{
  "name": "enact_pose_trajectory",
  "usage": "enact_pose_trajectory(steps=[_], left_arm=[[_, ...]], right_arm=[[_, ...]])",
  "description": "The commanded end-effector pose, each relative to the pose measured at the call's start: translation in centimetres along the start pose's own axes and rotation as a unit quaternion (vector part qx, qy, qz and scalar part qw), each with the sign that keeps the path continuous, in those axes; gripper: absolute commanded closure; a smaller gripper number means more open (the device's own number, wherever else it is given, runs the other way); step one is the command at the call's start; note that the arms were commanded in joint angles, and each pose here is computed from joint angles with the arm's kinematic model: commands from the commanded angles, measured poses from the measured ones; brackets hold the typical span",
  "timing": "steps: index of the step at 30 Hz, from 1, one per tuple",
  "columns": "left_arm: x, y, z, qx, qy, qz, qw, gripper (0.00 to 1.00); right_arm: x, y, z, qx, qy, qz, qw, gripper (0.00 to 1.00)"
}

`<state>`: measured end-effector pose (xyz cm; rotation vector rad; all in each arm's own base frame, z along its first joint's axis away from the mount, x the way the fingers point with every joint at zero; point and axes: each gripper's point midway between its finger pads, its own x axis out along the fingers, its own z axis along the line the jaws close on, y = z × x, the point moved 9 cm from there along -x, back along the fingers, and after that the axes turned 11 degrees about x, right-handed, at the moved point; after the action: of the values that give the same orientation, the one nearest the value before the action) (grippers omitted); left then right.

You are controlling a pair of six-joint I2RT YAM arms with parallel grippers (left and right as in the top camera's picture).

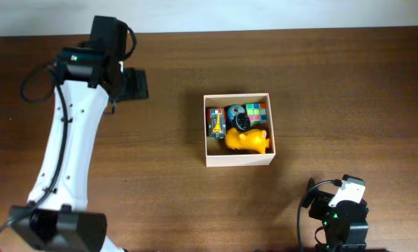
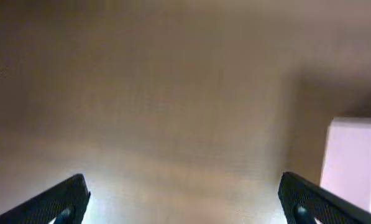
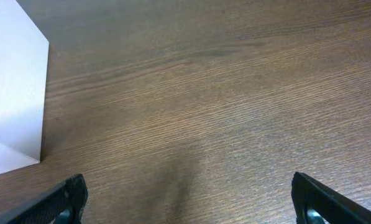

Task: Pack container

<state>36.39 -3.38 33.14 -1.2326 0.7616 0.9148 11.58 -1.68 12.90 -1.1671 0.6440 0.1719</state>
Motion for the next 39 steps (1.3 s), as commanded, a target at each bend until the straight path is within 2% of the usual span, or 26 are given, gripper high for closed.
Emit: enact_pose_trajectory(steps=[1, 8, 14, 26, 39], left_arm=[[-5.2, 0.5, 1.5, 0.010, -0.012, -0.107, 0.994, 0.01], [-9.1, 3.8, 2.5, 0.028, -0.022, -0.233, 0.972, 0.01], [-9.7, 8.5, 3.4, 0.050, -0.047, -0.300, 0.951, 0.01], [-6.8, 18.3, 5.0, 0.006, -0.082, -0.300, 0.950, 0.01], [-2.4, 23.0, 4.4, -0.002, -0.082, -0.270, 0.959, 0.01]], right_arm=[[0.1, 0.1, -0.1, -0.001, 0.000, -0.002, 1.000, 0.01], [0.1, 0.1, -0.1, -0.001, 0.000, -0.002, 1.000, 0.01], [0.1, 0.1, -0.1, -0.001, 0.000, -0.002, 1.000, 0.01], [0.1, 0.1, -0.1, -0.001, 0.000, -0.002, 1.000, 0.01], [0.1, 0.1, -0.1, -0.001, 0.000, -0.002, 1.000, 0.01]])
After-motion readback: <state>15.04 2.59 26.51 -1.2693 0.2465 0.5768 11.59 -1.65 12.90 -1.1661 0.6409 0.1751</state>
